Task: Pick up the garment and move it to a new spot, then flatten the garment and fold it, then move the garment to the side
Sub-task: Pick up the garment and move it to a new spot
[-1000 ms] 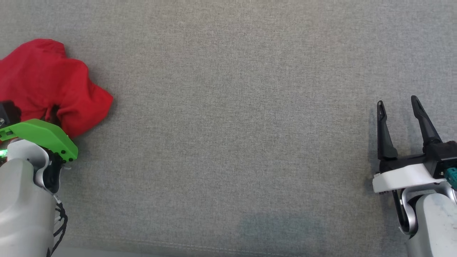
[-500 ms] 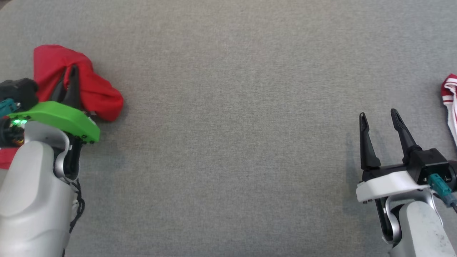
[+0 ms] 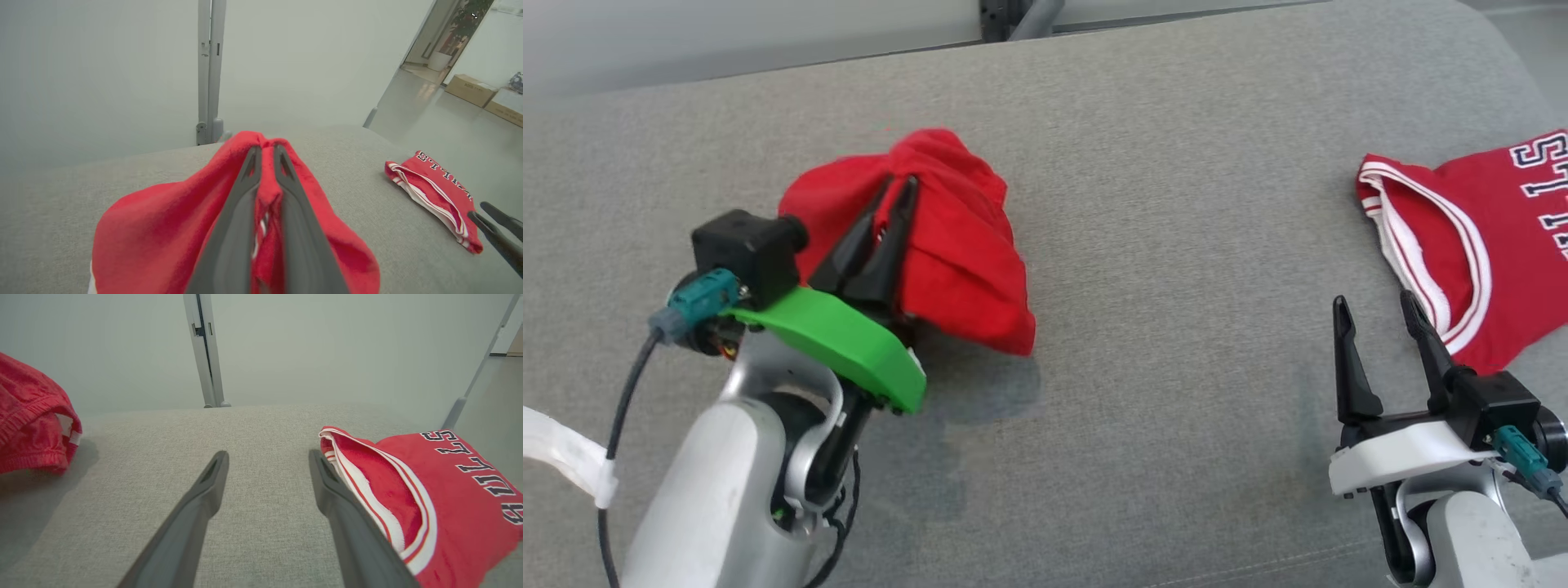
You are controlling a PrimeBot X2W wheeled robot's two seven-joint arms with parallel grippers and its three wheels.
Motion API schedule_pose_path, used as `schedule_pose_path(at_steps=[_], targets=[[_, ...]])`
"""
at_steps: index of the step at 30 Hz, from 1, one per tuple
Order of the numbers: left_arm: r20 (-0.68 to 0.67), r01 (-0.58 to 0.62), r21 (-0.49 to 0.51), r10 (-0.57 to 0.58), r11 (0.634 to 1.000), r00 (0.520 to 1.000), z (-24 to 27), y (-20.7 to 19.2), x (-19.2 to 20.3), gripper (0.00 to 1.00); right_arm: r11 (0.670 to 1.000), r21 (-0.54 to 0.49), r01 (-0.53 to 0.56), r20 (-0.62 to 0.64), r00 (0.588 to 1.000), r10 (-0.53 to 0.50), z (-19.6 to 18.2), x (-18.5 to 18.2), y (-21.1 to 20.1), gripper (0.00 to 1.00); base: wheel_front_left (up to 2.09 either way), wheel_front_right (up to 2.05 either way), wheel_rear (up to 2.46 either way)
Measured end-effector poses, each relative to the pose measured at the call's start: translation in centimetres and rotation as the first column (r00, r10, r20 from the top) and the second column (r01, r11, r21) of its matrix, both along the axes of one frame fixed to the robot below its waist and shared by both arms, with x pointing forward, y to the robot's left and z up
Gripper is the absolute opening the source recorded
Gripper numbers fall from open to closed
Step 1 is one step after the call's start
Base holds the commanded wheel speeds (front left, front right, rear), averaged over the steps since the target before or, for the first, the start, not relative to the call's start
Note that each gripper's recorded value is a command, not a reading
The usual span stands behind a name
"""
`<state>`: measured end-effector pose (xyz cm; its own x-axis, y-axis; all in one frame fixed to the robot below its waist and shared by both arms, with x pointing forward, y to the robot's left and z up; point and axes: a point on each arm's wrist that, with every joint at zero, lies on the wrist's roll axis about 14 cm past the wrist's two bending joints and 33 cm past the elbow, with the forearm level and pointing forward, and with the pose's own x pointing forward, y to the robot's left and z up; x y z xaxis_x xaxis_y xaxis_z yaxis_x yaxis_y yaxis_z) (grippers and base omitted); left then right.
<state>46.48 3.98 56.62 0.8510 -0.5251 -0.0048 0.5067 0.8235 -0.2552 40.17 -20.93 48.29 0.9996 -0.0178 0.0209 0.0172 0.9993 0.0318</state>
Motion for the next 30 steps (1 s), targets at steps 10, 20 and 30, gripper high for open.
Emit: schedule_pose_path(at_steps=[10, 20, 30], targets=[[0.008, 0.266, -0.085, -0.266, 0.96, 0.964, 2.2, -8.8, -5.5, 0.0, 0.994, 0.003, 0.113, 0.017, 0.993, -0.113, 1.1, -3.5, -3.6, 1.0, 0.0, 0.0, 0.0], [-0.105, 0.284, -0.021, -0.285, 0.959, 0.953, -2.2, -10.6, -5.5, 0.0, 0.992, 0.019, 0.129, 0.02, 0.991, -0.129, 1.2, -4.2, -4.0, 1.0, 0.0, 0.0, 0.0], [-0.288, 0.222, 0.132, -0.177, 0.966, 0.941, -13.2, -7.8, -5.2, 0.38, 0.992, 0.023, 0.125, -0.003, 0.992, -0.125, 0.5, -4.3, -3.8, 1.0, 0.0, 0.0, 0.0]])
